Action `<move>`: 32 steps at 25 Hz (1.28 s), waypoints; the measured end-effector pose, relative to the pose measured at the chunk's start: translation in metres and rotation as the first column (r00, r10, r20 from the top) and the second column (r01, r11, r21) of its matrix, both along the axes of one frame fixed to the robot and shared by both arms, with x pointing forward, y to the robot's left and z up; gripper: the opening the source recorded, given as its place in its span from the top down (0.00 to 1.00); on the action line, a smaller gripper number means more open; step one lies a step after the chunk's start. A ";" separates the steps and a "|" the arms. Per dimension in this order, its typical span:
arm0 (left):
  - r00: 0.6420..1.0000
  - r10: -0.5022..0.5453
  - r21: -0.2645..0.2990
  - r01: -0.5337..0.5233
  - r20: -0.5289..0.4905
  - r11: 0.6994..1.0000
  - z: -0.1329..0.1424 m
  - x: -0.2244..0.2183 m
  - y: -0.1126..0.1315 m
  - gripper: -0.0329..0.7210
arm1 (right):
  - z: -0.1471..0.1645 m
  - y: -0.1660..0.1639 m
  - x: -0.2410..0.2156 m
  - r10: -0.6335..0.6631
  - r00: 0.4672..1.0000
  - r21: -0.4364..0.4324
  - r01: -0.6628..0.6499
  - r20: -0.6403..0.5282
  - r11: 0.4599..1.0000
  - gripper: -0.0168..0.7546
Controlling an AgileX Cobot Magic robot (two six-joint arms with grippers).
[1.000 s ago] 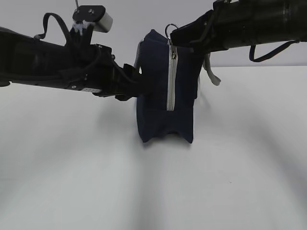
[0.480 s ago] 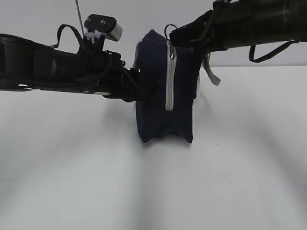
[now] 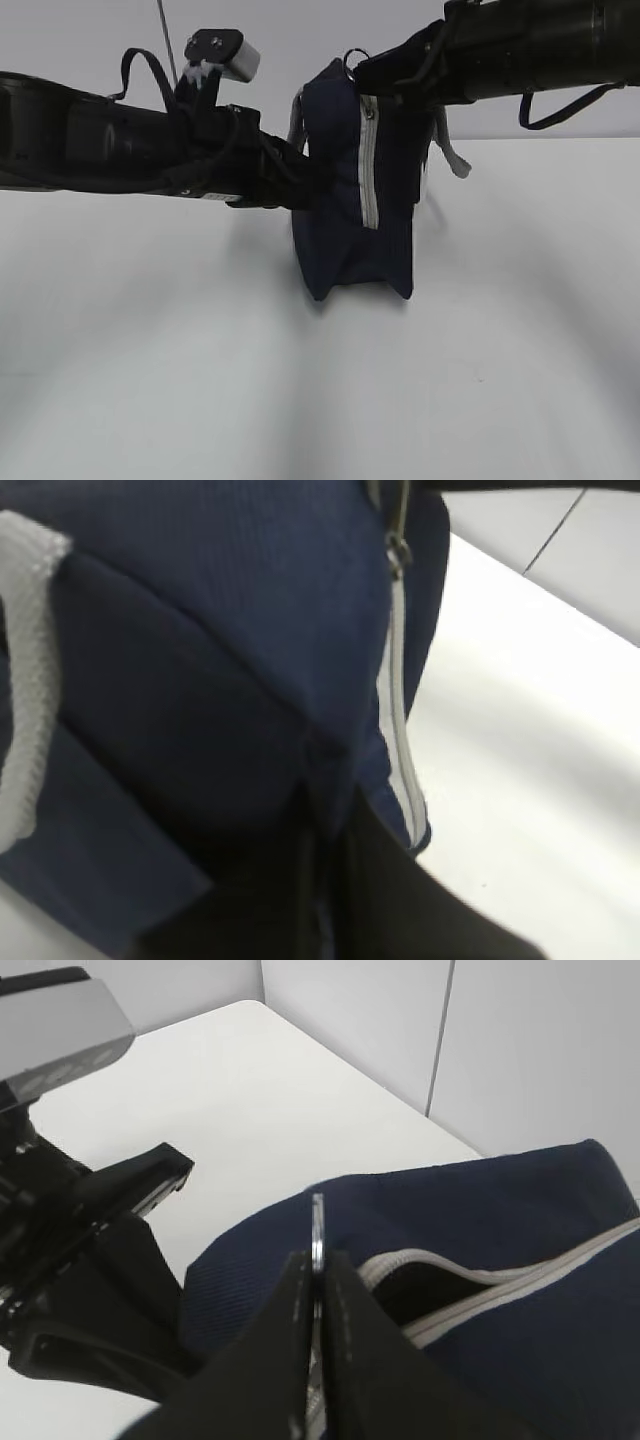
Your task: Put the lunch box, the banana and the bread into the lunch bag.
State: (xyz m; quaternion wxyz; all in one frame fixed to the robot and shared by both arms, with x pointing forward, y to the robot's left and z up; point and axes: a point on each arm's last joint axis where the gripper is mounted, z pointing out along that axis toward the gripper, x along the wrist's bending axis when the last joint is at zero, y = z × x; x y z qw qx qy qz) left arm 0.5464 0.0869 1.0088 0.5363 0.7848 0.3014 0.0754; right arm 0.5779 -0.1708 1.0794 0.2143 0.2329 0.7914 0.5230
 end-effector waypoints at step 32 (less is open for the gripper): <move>0.962 -0.219 0.144 0.244 -0.166 0.959 -0.002 -0.028 0.005 0.95 | -0.005 -0.018 0.069 0.267 0.937 0.048 -0.263 -0.227 0.964 1.00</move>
